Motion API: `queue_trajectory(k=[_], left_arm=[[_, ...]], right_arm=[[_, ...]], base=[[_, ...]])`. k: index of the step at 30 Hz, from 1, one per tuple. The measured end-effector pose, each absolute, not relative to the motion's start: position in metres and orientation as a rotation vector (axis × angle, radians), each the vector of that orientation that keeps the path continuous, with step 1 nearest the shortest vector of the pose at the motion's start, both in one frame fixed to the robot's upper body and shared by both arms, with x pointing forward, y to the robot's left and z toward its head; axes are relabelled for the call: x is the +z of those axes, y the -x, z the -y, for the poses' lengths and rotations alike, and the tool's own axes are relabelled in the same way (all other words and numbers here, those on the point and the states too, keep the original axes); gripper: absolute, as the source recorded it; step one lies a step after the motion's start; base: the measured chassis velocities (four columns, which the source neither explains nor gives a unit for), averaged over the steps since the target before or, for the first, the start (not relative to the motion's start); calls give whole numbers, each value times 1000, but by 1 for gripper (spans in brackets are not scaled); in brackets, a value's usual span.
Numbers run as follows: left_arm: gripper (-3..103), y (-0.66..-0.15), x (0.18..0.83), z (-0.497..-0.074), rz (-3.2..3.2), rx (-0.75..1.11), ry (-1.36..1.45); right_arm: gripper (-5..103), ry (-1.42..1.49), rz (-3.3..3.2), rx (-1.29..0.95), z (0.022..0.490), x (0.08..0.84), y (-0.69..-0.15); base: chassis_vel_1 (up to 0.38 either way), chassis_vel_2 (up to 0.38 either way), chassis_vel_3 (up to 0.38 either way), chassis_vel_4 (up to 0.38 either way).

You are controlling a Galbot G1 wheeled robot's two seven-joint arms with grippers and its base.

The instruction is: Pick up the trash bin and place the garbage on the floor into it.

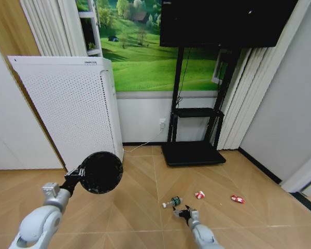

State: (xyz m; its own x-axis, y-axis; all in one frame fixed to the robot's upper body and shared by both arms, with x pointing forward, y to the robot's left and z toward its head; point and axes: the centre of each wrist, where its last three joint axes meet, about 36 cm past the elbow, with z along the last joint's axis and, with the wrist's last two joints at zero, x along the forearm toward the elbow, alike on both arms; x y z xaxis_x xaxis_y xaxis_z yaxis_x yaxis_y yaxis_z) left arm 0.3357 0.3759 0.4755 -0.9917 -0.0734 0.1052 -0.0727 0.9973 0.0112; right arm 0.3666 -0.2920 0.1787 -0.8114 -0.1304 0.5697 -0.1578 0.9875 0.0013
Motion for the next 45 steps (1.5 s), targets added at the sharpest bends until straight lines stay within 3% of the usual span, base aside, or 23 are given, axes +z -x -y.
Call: queue_trajectory(k=[11,20,26,34,45], left_arm=[[7,-394,491,-378,3161,144,115],[7,-462,493,-321,3163,155,352],[7,-493,473,-280,3138,138,412],[7,-504,463,-255,3118,166,422],[7,-502,470,-256,3118,131,438]], right_arm=[[100,-211,2580,56,292,210,-363],[100,-90,2527,-48,282,208,-359],[100,61,2417,-291,252,200,-371],[100,107,2354,-370,218,180,-399],[100,166,2365,-205,187,147,-419]], base=[[0,0,0,0],[0,0,0,0],[0,0,0,0],[0,0,0,0],[0,0,0,0]])
